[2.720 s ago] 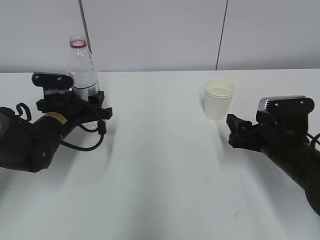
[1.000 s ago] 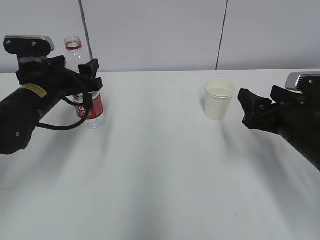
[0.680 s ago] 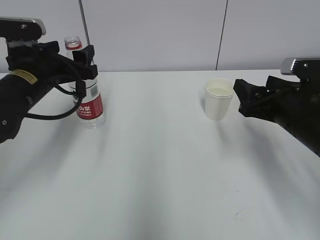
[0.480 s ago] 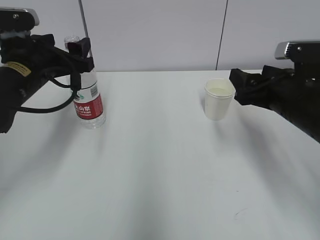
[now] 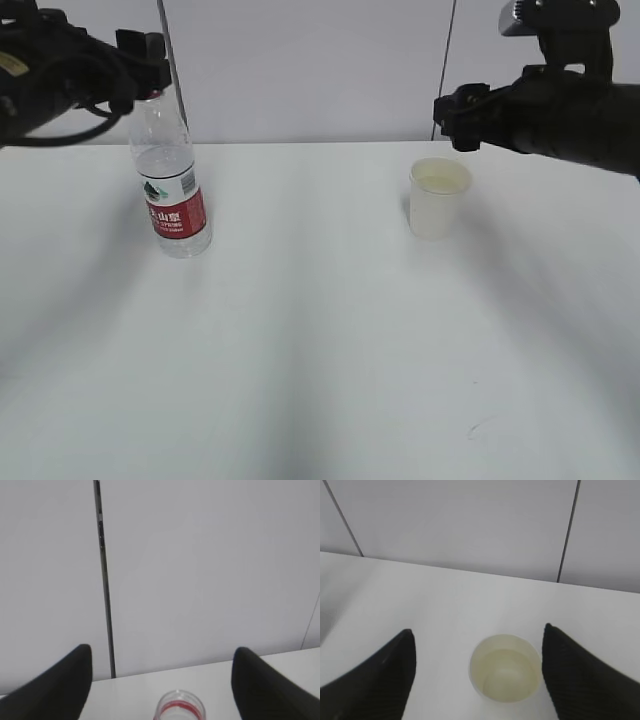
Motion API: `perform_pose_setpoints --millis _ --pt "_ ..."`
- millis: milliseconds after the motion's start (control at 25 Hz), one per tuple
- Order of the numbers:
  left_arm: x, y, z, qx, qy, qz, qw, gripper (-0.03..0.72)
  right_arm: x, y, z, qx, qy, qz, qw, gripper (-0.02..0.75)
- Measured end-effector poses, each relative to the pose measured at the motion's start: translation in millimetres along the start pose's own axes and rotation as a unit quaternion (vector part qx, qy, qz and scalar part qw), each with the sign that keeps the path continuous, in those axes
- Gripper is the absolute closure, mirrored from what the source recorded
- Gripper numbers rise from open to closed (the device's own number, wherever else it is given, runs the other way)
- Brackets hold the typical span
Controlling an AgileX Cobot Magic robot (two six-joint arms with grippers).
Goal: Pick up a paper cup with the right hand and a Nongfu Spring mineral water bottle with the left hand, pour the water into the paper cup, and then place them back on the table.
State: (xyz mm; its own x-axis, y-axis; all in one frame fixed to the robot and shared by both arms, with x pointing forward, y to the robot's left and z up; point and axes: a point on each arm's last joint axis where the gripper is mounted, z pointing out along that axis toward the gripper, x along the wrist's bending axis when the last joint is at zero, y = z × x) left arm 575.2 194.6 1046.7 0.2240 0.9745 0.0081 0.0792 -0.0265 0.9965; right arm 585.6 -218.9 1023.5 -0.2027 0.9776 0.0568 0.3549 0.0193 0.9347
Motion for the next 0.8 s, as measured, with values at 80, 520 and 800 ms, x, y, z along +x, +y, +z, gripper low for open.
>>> perform_pose_setpoints --millis 80,520,800 --pt "4.8 14 2 0.025 -0.002 -0.005 1.0 0.16 1 11 -1 0.033 -0.002 0.0 0.999 0.153" --pt "41.8 74 -3 0.271 -0.024 -0.019 0.962 0.16 7 92 -40 0.208 -0.006 0.013 0.978 0.153" --pt "46.2 74 -26 0.432 -0.027 0.019 0.901 0.16 14 106 -70 0.332 0.013 0.033 0.943 0.153"
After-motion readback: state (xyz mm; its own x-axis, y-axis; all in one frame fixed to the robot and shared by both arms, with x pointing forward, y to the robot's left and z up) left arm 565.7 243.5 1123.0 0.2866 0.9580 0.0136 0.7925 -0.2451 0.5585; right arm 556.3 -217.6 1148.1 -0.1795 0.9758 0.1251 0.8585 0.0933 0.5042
